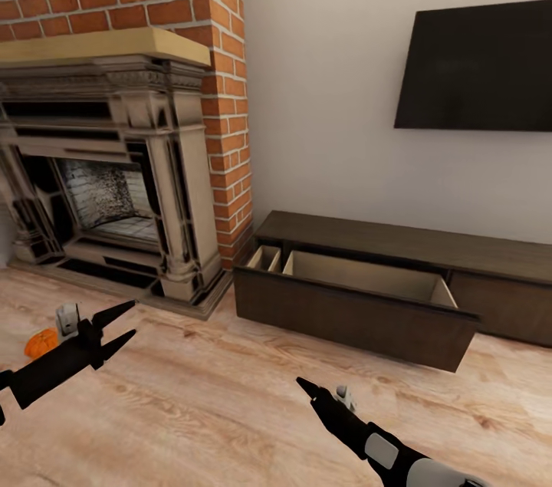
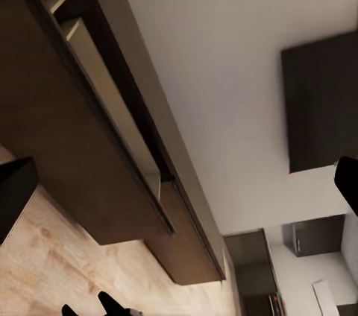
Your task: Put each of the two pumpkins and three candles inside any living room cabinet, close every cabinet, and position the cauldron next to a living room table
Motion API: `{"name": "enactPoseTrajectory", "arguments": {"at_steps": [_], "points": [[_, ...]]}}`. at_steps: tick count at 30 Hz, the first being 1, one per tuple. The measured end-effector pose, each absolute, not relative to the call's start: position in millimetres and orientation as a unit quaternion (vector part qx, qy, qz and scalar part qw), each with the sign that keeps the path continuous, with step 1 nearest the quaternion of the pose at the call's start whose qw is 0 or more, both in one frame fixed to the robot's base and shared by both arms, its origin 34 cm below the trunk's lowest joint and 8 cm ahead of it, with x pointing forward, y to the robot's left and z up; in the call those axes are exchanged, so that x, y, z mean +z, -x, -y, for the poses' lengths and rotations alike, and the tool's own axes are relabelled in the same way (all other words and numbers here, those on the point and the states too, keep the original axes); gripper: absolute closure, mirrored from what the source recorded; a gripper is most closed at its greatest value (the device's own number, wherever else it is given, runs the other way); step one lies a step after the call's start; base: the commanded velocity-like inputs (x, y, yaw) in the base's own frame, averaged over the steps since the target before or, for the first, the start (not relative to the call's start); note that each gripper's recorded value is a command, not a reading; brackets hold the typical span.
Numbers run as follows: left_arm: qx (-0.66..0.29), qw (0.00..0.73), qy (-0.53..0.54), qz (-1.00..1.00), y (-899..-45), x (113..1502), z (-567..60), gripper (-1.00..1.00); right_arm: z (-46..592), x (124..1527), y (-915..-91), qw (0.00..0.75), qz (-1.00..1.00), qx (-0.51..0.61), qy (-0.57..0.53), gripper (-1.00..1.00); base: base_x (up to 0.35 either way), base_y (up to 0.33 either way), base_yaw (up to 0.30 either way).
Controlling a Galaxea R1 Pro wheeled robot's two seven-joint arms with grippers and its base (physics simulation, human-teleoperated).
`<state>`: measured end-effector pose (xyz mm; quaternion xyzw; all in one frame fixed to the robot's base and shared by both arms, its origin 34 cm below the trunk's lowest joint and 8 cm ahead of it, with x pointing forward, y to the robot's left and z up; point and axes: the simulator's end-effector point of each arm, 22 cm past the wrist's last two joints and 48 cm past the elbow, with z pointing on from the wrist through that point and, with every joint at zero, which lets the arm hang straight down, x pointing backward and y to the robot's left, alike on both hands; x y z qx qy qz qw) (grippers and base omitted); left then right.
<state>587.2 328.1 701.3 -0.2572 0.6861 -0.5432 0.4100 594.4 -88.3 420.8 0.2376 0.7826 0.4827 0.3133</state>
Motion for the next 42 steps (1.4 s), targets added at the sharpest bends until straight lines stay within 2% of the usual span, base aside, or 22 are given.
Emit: {"name": "enactPoseTrajectory", "arguments": {"at_steps": [10,27,34,42], "points": [[-0.543,0.410,0.257,-0.686,-587,701,-329,-1.00,88,417,-592,0.310,-0.790,0.476,-0.231,-1.00,-0.154,0.000,0.294],[-0.541,0.412,0.262,-0.685,-587,700,-333,-1.00,90,418,-595,0.322,-0.790,0.470,-0.226,-1.00,-0.012,0.000,0.294],[-0.535,0.411,0.265,-0.689,-587,697,-341,-1.00,91,418,-596,0.326,-0.790,0.469,-0.225,-1.00,-0.174,0.000,0.293],[-0.527,0.402,0.280,-0.694,-587,684,-354,-1.00,92,419,-597,0.331,-0.789,0.466,-0.224,-1.00,-0.038,0.000,0.079]]}}
